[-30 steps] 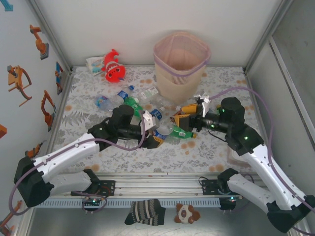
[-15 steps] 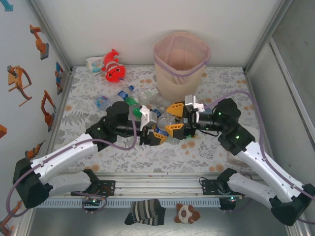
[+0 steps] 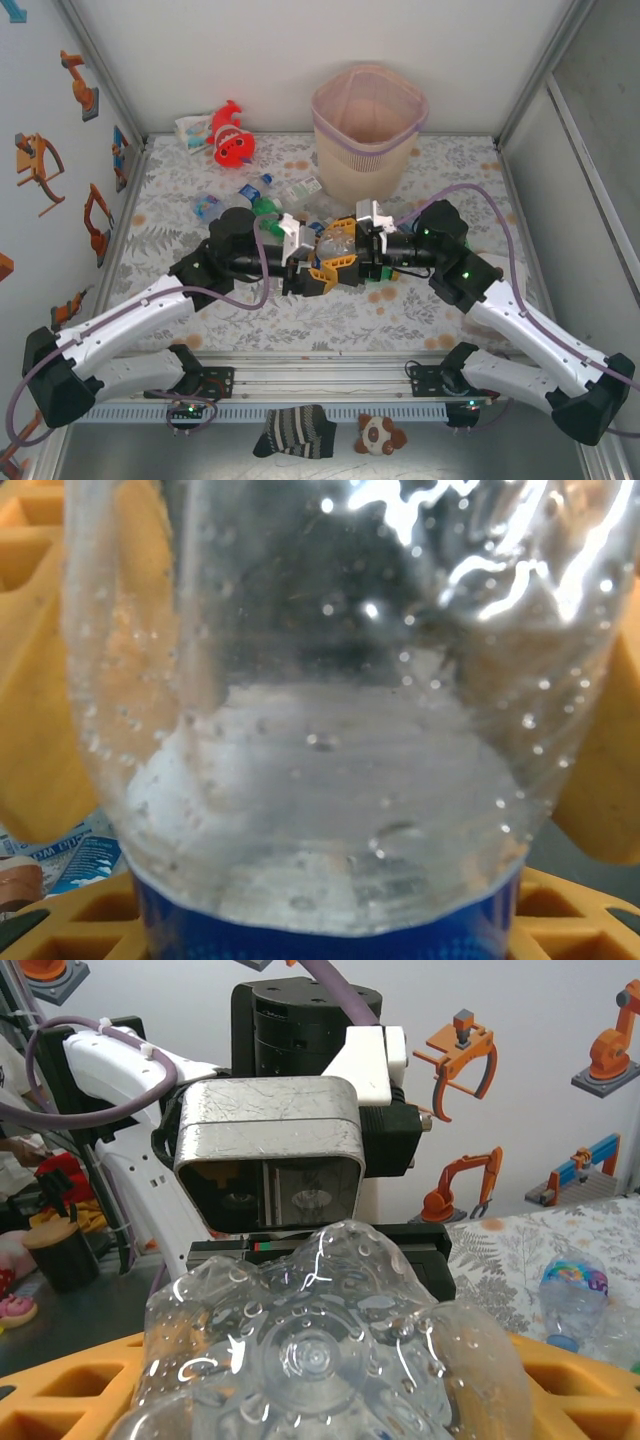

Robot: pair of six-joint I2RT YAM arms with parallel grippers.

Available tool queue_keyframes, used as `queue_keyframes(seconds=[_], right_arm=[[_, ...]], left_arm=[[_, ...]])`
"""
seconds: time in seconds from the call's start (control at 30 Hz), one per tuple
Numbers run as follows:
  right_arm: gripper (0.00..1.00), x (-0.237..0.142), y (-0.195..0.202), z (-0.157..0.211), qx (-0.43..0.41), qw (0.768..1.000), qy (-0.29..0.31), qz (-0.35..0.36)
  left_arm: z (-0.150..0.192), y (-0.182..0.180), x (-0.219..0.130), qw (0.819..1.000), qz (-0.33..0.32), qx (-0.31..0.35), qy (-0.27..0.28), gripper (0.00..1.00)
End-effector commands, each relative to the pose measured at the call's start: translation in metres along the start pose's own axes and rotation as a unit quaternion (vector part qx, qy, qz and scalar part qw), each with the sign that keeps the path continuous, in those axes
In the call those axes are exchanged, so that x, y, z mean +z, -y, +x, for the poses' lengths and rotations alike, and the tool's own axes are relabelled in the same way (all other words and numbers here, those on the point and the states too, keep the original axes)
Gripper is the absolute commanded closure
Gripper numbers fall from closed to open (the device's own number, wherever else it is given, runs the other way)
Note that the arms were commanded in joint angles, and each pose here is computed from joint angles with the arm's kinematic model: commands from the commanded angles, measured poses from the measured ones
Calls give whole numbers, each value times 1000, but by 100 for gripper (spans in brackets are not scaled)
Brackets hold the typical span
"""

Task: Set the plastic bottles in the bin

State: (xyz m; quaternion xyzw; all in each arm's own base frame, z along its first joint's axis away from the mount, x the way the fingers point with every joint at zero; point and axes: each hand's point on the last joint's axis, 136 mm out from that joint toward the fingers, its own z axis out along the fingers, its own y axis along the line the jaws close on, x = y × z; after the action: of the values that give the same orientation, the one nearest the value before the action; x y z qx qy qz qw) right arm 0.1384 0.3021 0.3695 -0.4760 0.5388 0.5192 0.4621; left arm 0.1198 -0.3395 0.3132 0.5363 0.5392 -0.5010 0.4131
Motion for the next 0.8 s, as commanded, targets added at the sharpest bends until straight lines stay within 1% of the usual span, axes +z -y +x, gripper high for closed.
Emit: queue_keyframes(seconds=[0.0, 0.07, 0.17, 0.27, 0.43, 0.6, 0.77], right_arm=[[49, -2, -5, -7, -7, 1000, 8, -1], [51, -2, -5, -7, -6, 1000, 9, 2], [54, -3, -1, -8, -6, 1000, 10, 17], [56, -3, 7, -7, -6, 999, 6, 39], [59, -7, 31, -5, 0, 994, -11, 110], [60, -12, 60, -4, 16, 983, -32, 178], [61, -22, 93, -9, 38, 970, -44, 237]], left_arm=[[-21, 3, -10, 999, -15, 28, 35, 45], [-21, 2, -12, 999, -25, 28, 36, 42], [-21, -2, -17, 998, -48, 31, 39, 34], [-19, -7, -24, 996, -76, 33, 38, 31], [-17, -20, -39, 990, -137, 19, 15, 25], [-8, -44, -62, 974, -224, -8, -20, 23], [2, -63, -90, 956, -286, -53, -37, 22]])
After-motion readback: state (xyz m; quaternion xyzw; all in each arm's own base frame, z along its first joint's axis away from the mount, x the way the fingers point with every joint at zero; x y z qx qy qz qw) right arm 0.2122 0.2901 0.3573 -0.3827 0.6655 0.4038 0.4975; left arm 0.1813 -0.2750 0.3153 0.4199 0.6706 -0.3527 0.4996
